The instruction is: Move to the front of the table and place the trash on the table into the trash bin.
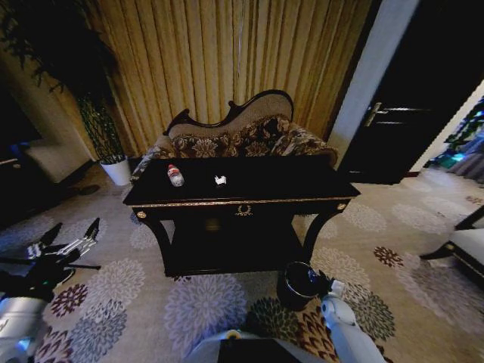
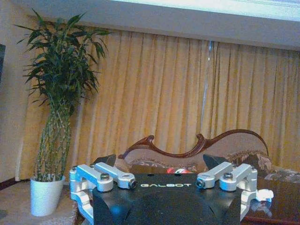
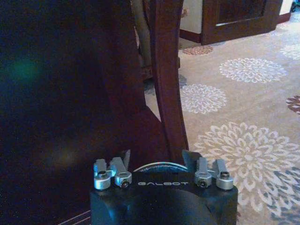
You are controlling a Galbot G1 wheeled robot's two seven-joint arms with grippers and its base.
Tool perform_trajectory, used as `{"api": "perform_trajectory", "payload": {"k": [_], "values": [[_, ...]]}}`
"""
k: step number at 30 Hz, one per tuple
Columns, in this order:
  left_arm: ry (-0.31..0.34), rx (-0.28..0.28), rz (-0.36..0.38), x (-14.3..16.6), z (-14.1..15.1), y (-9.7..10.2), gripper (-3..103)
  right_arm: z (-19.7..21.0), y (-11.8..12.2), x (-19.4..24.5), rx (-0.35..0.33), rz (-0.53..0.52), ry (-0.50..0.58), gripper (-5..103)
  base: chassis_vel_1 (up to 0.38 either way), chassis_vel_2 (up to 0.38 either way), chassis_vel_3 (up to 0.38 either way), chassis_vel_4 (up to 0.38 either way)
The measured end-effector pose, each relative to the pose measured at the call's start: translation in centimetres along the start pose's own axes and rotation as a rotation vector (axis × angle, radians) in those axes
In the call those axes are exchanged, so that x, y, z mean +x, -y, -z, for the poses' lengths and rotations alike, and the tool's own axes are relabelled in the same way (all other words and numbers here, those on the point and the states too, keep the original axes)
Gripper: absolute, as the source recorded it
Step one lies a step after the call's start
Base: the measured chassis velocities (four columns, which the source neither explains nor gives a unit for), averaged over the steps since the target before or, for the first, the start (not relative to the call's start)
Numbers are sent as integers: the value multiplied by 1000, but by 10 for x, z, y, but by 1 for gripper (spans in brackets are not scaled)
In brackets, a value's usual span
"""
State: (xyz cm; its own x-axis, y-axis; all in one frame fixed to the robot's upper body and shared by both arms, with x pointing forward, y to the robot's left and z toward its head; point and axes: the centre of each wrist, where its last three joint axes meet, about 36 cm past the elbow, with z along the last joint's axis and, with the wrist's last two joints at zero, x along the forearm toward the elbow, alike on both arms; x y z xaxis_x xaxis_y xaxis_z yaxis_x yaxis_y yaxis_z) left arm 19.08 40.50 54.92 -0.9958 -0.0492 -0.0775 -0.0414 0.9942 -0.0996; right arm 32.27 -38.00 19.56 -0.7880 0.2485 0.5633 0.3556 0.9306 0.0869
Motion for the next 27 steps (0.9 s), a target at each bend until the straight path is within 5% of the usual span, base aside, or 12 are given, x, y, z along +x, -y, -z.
{"api": "perform_trajectory", "payload": {"k": [11,27], "values": [[-3,1,-1,1,-1,-1,100,-3,-4,2,-14,20,-3,99,0,0,0,0],[-5,2,1,0,-2,-4,100,-2,-4,2,-8,23,-3,100,0,0,0,0]]}}
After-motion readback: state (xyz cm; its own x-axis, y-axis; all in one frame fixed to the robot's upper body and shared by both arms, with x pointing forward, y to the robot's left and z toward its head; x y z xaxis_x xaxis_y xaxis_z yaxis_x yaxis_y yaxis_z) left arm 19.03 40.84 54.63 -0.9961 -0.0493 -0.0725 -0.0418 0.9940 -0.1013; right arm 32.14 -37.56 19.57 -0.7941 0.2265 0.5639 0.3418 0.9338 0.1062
